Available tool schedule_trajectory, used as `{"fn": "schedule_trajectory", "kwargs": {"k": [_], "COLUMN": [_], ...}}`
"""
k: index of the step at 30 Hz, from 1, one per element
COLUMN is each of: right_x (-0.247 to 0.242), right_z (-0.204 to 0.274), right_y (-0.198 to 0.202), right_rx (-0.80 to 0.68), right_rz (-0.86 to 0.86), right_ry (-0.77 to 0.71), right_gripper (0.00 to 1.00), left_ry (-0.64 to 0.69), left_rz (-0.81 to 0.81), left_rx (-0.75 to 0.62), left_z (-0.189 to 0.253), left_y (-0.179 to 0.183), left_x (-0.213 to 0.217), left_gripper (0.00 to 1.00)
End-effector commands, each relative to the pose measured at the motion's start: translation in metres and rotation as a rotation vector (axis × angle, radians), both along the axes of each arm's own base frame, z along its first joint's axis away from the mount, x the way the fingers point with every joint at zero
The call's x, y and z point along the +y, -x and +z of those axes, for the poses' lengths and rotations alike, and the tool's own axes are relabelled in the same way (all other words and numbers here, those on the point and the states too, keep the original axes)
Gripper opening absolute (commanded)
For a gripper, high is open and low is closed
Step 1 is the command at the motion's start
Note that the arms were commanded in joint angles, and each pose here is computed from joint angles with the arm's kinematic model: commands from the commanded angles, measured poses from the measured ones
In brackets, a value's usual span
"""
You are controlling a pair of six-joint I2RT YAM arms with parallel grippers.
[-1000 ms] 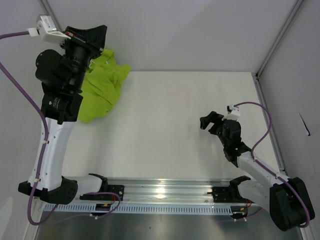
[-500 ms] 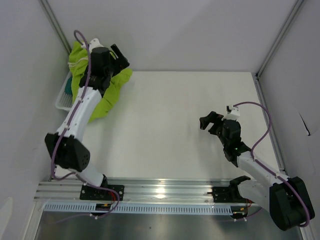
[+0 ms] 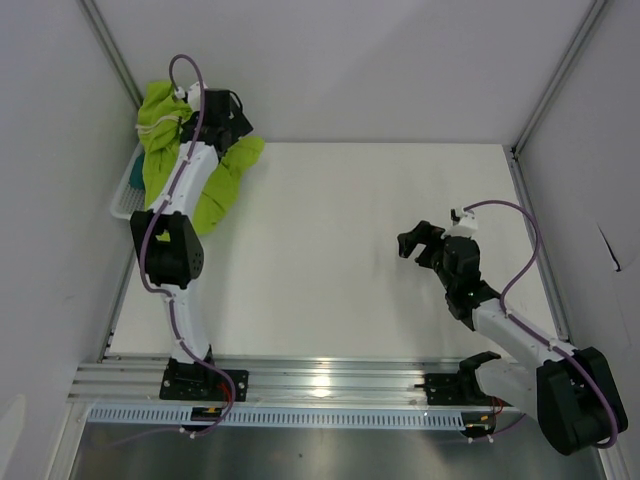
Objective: Fold and stack the shorts
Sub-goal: Grab the shorts from the pile
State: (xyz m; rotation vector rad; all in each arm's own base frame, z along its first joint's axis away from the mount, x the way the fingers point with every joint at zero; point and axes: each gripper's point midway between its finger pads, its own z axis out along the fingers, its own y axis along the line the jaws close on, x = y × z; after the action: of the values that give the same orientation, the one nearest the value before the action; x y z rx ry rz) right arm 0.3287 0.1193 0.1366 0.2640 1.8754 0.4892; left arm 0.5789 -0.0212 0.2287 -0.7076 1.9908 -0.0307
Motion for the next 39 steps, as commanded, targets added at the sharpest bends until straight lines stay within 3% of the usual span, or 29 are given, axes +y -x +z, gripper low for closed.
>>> {"fn": "schedule_trajectory", "kwargs": {"k": [1,6,15,18,19,21,22,24,25,26,34,39], "right_x": [0.006,0.005,0.007,0.007,0.006,0.006,0.006,0.007,0.007,0.006,0.007,0.007], "right_z": [0.022,0.021,0.018,0.018,0.018,0.019,0.018,0.018,0.02,0.02,0.019,0.02], "right_y": [-0.011,-0.011,-0.013,-0.012,-0.012,-0.013,-0.012,-0.012,-0.012,-0.013,-0.013,-0.012], "right_rx": [-0.054,-0.052,-0.038,-0.038,-0.038,-0.041,-0.04,-0.04,-0.042,-0.044,-0.04,-0.042], "right_rz": [0.014,0.014,0.018,0.018,0.016,0.017,0.017,0.02,0.021,0.018,0.022,0.022], "right_ry": [0.002,0.008,0.009,0.01,0.009,0.009,0.01,0.009,0.008,0.008,0.006,0.006], "right_gripper": [0.99,1.0,1.0,0.99,1.0,1.0,0.99,0.99,0.99,1.0,0.99,1.0], "left_ry": [-0.027,-0.01,-0.006,0.021,0.03,0.051,0.058,0.087,0.098,0.105,0.085,0.029], "left_rz": [0.053,0.159,0.168,0.157,0.153,0.179,0.18,0.183,0.182,0.175,0.107,0.092], "left_rx": [0.003,0.071,0.108,0.148,0.15,0.166,0.151,0.148,0.127,0.118,-0.012,-0.018], "left_z": [-0.001,-0.028,-0.049,-0.068,-0.07,-0.078,-0.076,-0.08,-0.077,-0.074,-0.028,0.001], "left_y": [-0.006,-0.001,-0.001,0.001,0.002,0.008,0.007,0.014,0.012,0.013,0.016,0.03], "left_x": [0.022,0.044,0.059,0.062,0.06,0.076,0.077,0.083,0.086,0.085,0.077,0.08], "left_gripper": [0.99,0.99,0.96,0.79,0.68,0.56,0.41,0.21,0.03,0.0,0.0,0.0]}}
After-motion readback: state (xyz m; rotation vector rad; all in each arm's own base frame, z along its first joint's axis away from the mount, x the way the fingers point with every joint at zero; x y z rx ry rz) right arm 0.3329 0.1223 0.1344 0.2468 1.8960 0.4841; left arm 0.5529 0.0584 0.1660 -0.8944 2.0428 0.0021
